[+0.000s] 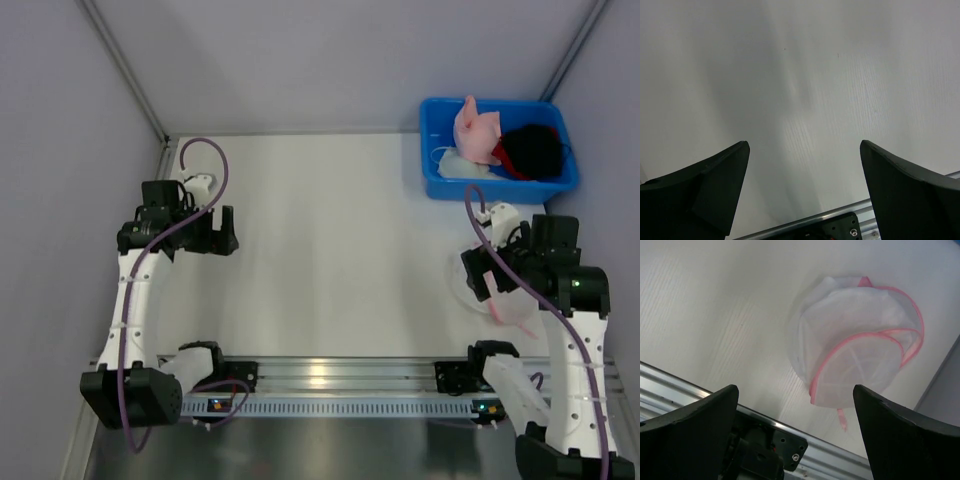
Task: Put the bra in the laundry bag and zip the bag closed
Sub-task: Pick up the laundry bag at the corner of the board.
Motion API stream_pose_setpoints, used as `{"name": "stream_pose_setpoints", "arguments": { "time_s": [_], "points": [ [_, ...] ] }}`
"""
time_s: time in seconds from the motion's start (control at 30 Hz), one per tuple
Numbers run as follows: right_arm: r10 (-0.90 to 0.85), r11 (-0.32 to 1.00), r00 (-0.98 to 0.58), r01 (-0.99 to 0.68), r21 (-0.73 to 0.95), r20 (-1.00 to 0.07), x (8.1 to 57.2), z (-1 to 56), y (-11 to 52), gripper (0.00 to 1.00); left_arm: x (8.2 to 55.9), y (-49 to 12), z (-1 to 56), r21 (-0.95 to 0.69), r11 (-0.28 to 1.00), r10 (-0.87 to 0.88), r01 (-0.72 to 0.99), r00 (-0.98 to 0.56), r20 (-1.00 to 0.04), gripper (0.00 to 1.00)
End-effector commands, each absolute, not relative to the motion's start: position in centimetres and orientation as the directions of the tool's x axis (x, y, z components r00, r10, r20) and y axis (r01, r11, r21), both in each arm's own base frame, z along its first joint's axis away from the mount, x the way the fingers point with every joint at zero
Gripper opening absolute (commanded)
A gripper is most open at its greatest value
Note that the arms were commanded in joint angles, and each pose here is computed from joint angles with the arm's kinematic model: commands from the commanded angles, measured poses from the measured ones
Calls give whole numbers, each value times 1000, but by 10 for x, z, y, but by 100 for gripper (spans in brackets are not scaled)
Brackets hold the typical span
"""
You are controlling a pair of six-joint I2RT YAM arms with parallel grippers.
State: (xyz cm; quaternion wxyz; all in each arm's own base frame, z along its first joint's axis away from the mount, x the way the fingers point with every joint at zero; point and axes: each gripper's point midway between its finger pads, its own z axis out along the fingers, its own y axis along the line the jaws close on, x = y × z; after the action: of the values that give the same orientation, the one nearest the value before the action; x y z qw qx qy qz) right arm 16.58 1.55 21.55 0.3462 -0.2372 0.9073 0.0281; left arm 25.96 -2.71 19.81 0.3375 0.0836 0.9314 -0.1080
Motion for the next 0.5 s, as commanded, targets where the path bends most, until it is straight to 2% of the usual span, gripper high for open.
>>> {"name": "stream_pose_setpoints", "arguments": {
  "time_s": [0.0,0.07,0.17,0.2,0.3,0.47],
  "points": [
    [-449,874,-678,-468,-129,-583,164,201,9,99,266,-23,204,-126,970,73,208,-743,-665,98],
    [-451,879,-697,-454,-145,-558,168,191,3,99,267,-24,204,-134,969,69,209,-746,-663,98],
    [-439,895,-746,-414,-169,-501,174,175,-9,89,269,-27,206,-153,966,56,208,-747,-663,98],
    [-433,900,-770,-399,-176,-470,177,169,-15,81,269,-28,206,-161,964,54,213,-747,-663,98],
    [-407,913,-809,-365,-181,-423,182,157,-22,74,269,-31,206,-178,960,45,214,-750,-660,98],
    [-365,931,-836,-319,-177,-411,197,141,-25,70,268,-31,198,-188,961,39,204,-769,-638,98]
  ]
}}
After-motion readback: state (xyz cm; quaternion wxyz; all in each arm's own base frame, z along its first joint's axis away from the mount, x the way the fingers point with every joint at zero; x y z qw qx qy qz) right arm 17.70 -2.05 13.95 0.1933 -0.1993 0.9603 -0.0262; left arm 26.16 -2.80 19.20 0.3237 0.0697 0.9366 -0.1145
